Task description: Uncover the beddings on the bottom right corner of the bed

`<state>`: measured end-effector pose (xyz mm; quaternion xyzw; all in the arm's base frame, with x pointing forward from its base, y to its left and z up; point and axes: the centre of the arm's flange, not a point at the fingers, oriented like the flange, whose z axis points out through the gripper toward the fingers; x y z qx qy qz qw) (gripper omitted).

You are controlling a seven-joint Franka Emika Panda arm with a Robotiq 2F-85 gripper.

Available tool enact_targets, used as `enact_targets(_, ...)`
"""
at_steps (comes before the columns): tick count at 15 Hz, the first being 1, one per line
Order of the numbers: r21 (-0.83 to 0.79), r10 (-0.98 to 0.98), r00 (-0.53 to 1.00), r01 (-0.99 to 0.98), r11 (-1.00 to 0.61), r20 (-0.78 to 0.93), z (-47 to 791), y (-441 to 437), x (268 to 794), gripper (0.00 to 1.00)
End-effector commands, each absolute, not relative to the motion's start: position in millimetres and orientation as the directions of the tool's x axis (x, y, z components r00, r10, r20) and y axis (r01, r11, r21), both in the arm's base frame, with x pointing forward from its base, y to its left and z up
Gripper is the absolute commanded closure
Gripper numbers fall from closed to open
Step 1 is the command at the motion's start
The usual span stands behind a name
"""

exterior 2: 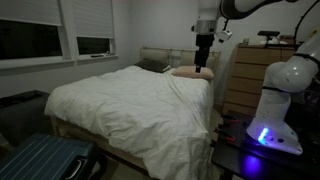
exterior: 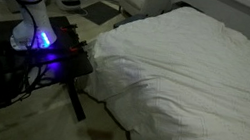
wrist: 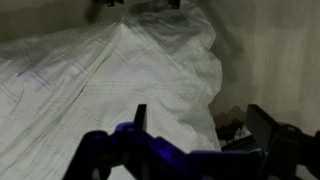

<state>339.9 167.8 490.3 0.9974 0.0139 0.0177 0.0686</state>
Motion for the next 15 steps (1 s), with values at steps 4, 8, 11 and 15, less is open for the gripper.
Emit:
enact_targets(4, 0.216, -0.014, 0.998, -0.027, -0.976, 0.063, 400, 159, 351, 0.0)
enact_targets(8, 0.241, 0.009, 0.999, 0.0, -0.971, 0.036, 344, 163, 350, 0.0)
enact_targets(11, 0.255, 0.048, 0.999, 0.049, -0.966, -0.011, 304, 168, 348, 0.0)
enact_targets(15, 0.284, 0.093, 0.995, 0.1, -0.954, -0.04, 257, 175, 350, 0.0)
